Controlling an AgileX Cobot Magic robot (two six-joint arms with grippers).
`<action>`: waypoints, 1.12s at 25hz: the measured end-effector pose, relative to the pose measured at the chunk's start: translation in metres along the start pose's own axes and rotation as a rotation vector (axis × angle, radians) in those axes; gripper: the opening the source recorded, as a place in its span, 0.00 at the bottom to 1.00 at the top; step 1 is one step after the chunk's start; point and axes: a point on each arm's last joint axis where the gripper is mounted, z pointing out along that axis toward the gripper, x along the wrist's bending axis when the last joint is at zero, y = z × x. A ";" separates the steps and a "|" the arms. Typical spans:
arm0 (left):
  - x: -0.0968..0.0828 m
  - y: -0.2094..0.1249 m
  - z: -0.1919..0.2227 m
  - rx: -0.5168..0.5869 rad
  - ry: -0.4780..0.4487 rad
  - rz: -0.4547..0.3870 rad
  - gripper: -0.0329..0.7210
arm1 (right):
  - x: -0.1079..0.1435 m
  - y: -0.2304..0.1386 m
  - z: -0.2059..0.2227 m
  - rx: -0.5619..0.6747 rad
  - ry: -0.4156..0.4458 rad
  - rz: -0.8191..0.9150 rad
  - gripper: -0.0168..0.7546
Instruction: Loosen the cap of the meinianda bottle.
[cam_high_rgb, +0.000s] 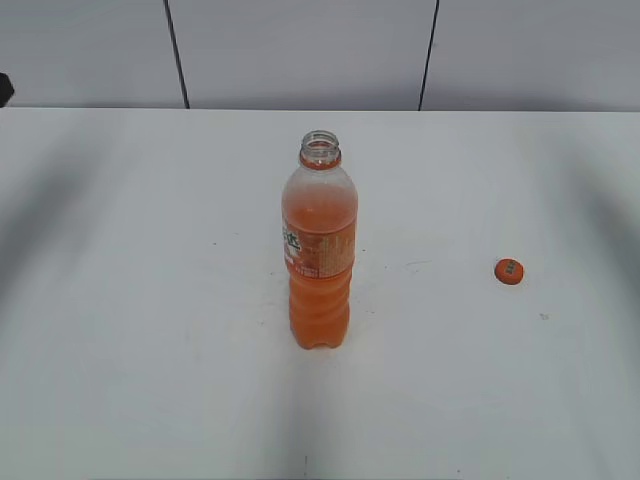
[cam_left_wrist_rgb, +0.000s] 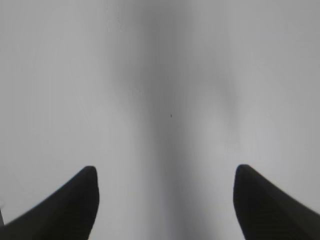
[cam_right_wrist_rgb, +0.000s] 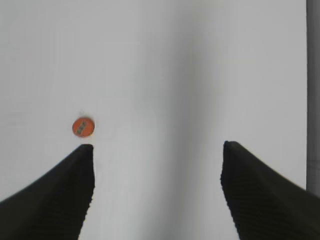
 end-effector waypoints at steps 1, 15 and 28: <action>0.000 -0.003 -0.006 0.002 -0.006 -0.006 0.72 | 0.001 -0.001 -0.004 0.013 0.005 -0.003 0.79; -0.010 -0.160 -0.087 -0.183 -0.057 -0.060 0.72 | 0.029 -0.129 -0.071 -0.066 -0.004 -0.008 0.79; -0.034 -0.297 -0.083 -0.543 -0.081 -0.114 0.72 | 0.054 -0.266 -0.009 -0.004 0.015 0.007 0.79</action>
